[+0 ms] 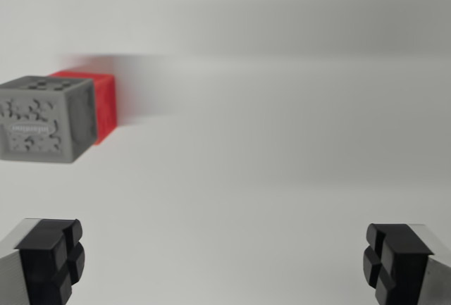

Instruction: Destack cube

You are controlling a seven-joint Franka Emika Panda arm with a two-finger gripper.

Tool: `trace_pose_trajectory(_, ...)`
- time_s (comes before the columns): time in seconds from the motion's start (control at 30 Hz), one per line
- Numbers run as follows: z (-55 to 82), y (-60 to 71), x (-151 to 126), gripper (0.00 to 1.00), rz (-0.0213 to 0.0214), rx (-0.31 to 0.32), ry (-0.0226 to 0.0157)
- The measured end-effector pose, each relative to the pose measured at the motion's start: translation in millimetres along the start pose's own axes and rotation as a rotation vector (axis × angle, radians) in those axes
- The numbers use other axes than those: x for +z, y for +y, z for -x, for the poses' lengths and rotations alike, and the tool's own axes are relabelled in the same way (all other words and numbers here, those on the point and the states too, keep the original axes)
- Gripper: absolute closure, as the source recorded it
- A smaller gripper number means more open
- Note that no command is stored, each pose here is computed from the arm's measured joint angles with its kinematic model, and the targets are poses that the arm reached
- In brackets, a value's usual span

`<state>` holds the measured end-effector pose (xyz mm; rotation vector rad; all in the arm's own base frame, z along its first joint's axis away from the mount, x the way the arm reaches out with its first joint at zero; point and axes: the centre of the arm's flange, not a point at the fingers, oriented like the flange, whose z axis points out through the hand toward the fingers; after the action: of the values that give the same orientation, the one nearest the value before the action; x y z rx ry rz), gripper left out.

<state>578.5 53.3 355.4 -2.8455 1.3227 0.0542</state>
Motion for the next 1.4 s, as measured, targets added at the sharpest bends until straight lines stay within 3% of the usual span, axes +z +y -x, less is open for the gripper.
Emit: trace_pose_trajectory(1.4, 103.3, -76.3, 107.9, 0.0, -0.0079, 0.003, 0.0238)
